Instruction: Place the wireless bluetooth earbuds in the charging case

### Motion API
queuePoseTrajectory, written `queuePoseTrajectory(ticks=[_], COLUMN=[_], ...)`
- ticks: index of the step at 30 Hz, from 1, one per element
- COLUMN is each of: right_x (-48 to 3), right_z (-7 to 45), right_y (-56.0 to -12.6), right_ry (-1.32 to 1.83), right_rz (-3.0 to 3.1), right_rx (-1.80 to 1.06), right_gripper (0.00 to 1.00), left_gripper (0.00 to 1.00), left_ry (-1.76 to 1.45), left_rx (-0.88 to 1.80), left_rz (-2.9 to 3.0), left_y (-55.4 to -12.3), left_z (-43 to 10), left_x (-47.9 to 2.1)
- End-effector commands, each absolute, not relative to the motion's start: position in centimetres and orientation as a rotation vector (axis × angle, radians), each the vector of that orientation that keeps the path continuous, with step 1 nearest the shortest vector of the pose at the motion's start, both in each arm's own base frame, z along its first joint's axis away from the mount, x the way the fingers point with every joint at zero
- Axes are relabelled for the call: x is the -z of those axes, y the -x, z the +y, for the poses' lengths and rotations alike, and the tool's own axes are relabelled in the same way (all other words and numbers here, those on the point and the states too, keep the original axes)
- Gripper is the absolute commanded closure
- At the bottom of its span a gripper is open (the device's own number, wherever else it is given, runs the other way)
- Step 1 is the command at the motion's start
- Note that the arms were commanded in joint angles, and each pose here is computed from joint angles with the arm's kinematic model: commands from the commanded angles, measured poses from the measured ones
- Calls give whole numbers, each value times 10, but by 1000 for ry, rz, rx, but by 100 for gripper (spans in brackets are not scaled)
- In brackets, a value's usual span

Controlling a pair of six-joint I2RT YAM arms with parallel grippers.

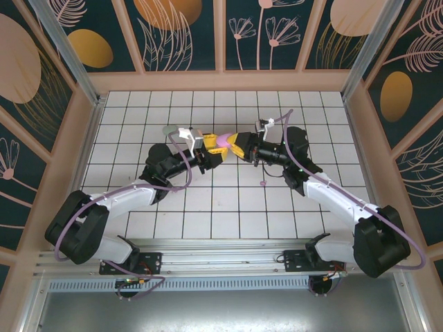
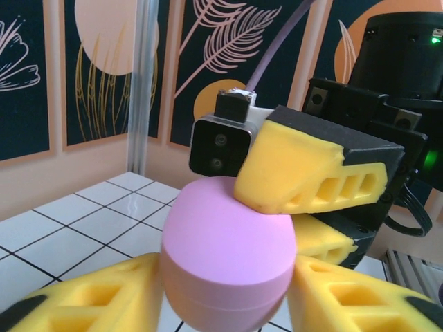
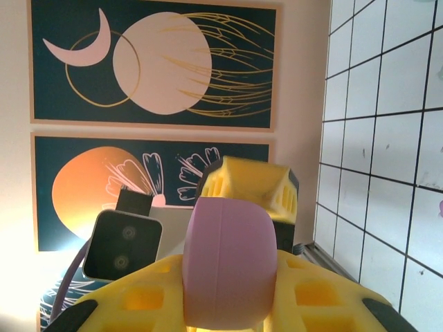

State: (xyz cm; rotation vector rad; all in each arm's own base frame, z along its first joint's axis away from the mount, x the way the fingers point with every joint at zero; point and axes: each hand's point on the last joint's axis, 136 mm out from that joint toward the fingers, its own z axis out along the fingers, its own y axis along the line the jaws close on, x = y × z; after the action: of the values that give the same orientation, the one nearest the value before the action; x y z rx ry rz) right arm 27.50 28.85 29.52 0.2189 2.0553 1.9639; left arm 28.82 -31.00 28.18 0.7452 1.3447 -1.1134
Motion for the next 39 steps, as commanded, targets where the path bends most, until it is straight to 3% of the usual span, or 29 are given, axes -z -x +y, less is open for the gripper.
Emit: queuePoseTrajectory(ticks=[1,10,16,19,28,39], right_x=[-308,-311,-322,-334,-365,-343], right_z=[295,297,287,271,230,254], right_y=[-270,-269,-271,-275,-260,-228], right_ry=[-168,-168,-107,-31,359,738], right_rz=[2011,2008,1970,1943,1795,1741], right_rx=[-2004,-2013,-1926,-1779,-1149,-970], right_gripper=[80,77,39,30,22,21], left_gripper=[59,72,83,88,86,85], left_ry=[-752,-770,-802,-827,-861,-940], left_rx=[1104,1097,1061,1011,938,1102], left_rz=[1272,1282,1312,1346,1403,1416], left_y=[-284,-281,-279,-277,-261,-236], left_z=[-308,-307,-305,-301,-275,-282], left_x=[-299,-295,-297,-299,-311,-311])
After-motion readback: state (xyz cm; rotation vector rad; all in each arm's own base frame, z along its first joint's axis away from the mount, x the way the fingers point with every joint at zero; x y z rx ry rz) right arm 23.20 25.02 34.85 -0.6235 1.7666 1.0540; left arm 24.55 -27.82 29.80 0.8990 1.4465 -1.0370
